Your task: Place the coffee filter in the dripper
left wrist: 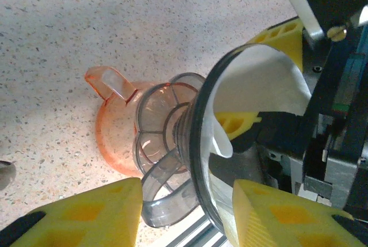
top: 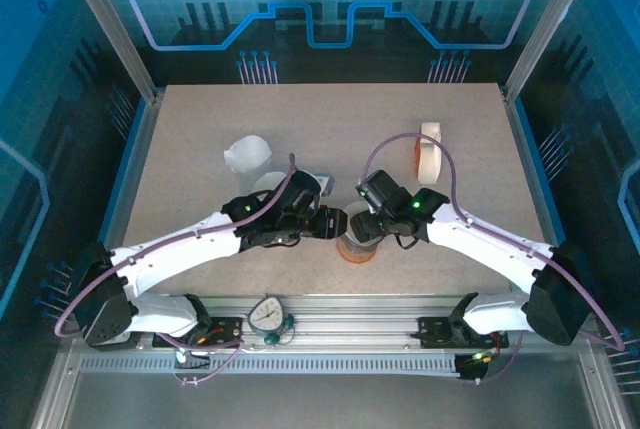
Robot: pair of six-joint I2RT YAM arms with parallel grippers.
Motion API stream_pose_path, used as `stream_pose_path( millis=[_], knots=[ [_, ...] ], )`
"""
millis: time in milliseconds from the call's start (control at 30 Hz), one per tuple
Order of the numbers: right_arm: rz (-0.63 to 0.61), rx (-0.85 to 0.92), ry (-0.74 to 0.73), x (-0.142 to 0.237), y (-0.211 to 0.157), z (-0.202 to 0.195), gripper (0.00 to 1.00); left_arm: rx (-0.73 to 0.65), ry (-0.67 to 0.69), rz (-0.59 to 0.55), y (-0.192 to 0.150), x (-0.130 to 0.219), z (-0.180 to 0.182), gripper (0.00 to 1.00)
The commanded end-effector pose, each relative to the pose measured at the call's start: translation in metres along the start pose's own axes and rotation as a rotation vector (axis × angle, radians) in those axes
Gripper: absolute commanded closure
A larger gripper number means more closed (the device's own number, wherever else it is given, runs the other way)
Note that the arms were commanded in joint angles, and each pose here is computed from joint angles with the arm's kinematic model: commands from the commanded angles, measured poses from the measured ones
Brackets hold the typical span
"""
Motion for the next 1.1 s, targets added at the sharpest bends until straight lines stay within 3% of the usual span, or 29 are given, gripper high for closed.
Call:
stream_pose_path(
  millis=[0, 100, 267, 567, 733, 1067],
  knots=[
    [0.020, -0.015, -0.028, -0.004, -0.004, -0.006, 0.26, 0.027, -0.016, -0.012, 0.002, 0.001, 0.002, 0.51],
    [0.022, -0.014, -0.032, -0.003, -0.003, -0.006, 0.26, 0.016, -0.032, -0.040, 0.010, 0.006, -0.004, 0.50],
    [-0.007, -0.008, -0.028, 0.009, 0.007, -0.005, 0.26, 0.013, -0.029, -0.023, 0.012, 0.004, -0.006, 0.60],
    [-0.098, -0.031, -0.014, 0.044, 0.025, -0.007, 0.25, 0.040, 0.005, 0.010, 0.000, 0.001, 0.006, 0.62],
    [-0.156, -0.098, 0.000, 0.063, 0.028, -0.016, 0.25, 0.054, -0.007, -0.024, 0.005, 0.012, 0.007, 0.56],
    [-0.208, -0.133, 0.202, 0.092, 0.029, -0.013, 0.21, -0.001, -0.081, -0.071, 0.024, 0.029, -0.004, 0.46]
  ],
)
Point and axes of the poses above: each hand's point on the last joint's axis, 136 mm out from that joint toward the fingers, its own x axis back along the fingers, its own z axis along the line the jaws close on, y = z × x, the point moved 6 cm from there along x, back along the fingers, and after that the axes turned 10 degrees about -x, right-handed, at the moved point
